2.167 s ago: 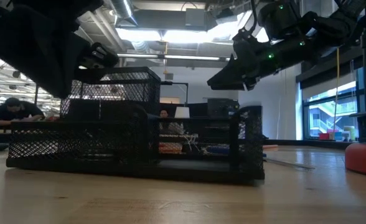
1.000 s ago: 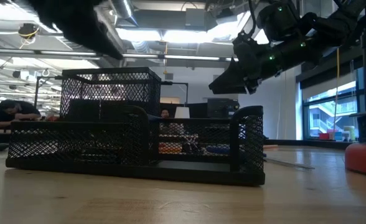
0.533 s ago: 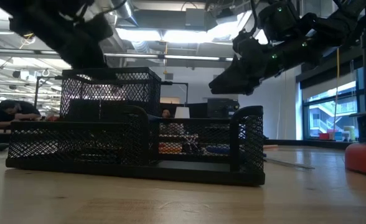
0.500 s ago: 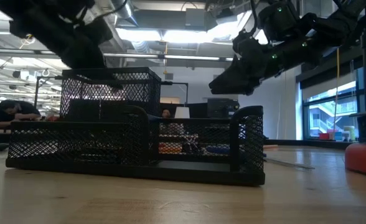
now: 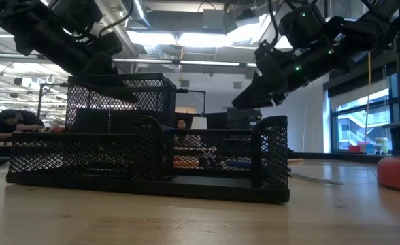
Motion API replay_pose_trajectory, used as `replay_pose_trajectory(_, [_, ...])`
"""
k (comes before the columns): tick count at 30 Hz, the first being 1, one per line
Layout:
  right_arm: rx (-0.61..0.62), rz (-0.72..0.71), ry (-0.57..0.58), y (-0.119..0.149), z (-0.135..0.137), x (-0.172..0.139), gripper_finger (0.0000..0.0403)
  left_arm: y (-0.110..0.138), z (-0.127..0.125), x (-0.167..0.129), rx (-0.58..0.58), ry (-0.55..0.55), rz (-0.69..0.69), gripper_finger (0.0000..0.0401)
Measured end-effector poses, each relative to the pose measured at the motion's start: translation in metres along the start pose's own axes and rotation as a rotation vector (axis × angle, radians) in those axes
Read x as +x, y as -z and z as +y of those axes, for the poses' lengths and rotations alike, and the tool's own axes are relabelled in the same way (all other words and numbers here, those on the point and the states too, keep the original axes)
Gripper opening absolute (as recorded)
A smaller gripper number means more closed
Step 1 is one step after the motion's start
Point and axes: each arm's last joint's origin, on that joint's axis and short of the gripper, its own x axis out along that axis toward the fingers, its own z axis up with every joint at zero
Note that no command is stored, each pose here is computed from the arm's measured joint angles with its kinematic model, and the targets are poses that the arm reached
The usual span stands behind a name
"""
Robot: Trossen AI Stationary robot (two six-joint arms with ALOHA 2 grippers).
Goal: Pick and place office supplies into organizer
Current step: Put the top black clip binder into the desk organizer
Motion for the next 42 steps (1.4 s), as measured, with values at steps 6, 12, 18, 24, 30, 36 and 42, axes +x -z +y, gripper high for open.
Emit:
replay_pose_trajectory(6, [0.004, 0.016, 0.017, 0.001, -0.005, 0.001, 0.02, 0.0, 0.002, 0.0, 0.03, -0.051, -0.003, 0.0087])
replay_pose_trajectory(12, [0.004, 0.029, 0.026, 0.002, -0.006, 0.001, 0.02, 0.0, 0.004, 0.0, 0.036, -0.136, -0.007, 0.0084])
replay_pose_trajectory(18, [0.004, 0.03, 0.026, 0.003, -0.006, 0.001, 0.02, 0.0, 0.004, 0.0, 0.035, -0.138, -0.007, 0.0083])
replay_pose_trajectory(24, [0.004, 0.03, 0.026, 0.003, -0.006, 0.001, 0.02, 0.0, 0.004, 0.0, 0.034, -0.138, -0.007, 0.0085])
replay_pose_trajectory(30, [0.001, 0.043, 0.026, 0.006, -0.006, 0.005, 0.02, 0.0, 0.004, 0.0, 0.034, -0.138, -0.007, 0.0086])
replay_pose_trajectory(36, [0.004, 0.041, 0.022, 0.012, -0.005, 0.012, 0.02, 0.0, 0.004, 0.0, 0.034, -0.137, -0.007, 0.0083])
replay_pose_trajectory(42, [0.041, 0.013, -0.054, 0.016, -0.002, 0.021, 0.02, 0.0, 0.004, 0.0, 0.033, -0.138, -0.007, 0.0084])
